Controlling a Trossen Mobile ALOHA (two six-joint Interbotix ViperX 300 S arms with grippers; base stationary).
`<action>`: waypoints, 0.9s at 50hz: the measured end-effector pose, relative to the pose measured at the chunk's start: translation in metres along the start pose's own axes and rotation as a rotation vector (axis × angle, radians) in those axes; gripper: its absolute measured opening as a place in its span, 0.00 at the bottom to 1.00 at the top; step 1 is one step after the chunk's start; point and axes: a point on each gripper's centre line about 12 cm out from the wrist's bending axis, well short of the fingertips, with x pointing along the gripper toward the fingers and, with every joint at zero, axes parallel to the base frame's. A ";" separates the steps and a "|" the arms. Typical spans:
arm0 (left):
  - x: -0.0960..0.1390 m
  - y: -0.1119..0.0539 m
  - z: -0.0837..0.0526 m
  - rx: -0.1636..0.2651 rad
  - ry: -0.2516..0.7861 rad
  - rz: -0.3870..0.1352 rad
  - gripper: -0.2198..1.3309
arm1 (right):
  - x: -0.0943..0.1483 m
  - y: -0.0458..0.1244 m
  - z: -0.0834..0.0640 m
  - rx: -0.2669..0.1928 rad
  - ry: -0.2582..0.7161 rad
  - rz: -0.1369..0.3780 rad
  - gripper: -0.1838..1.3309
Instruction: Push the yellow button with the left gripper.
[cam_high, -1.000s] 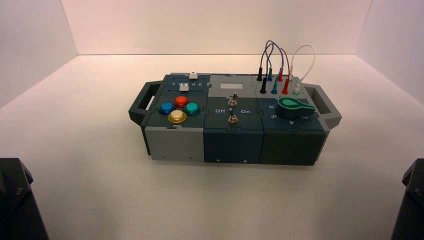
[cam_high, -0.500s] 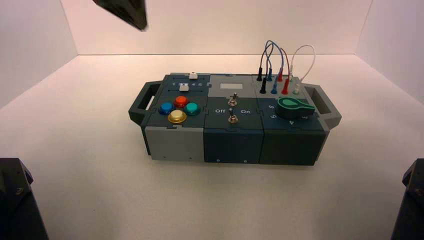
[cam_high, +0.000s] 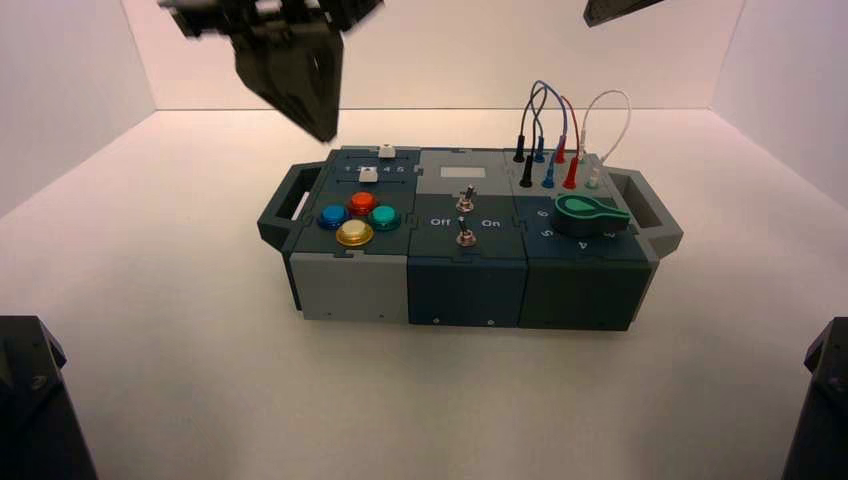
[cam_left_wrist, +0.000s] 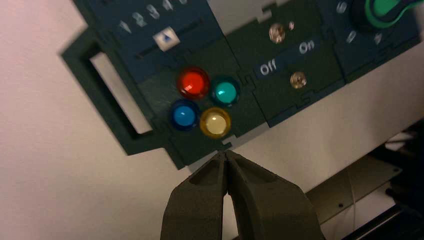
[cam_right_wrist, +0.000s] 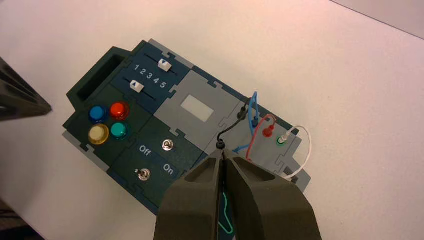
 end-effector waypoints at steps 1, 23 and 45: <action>0.004 -0.001 0.000 0.001 0.009 0.002 0.04 | 0.000 0.000 0.000 0.000 0.000 0.000 0.03; 0.040 -0.004 0.003 -0.004 0.041 0.007 0.04 | 0.000 0.000 0.000 -0.003 0.000 0.000 0.03; 0.065 -0.002 0.002 -0.007 0.091 0.023 0.04 | 0.000 0.000 0.000 -0.003 -0.002 0.000 0.03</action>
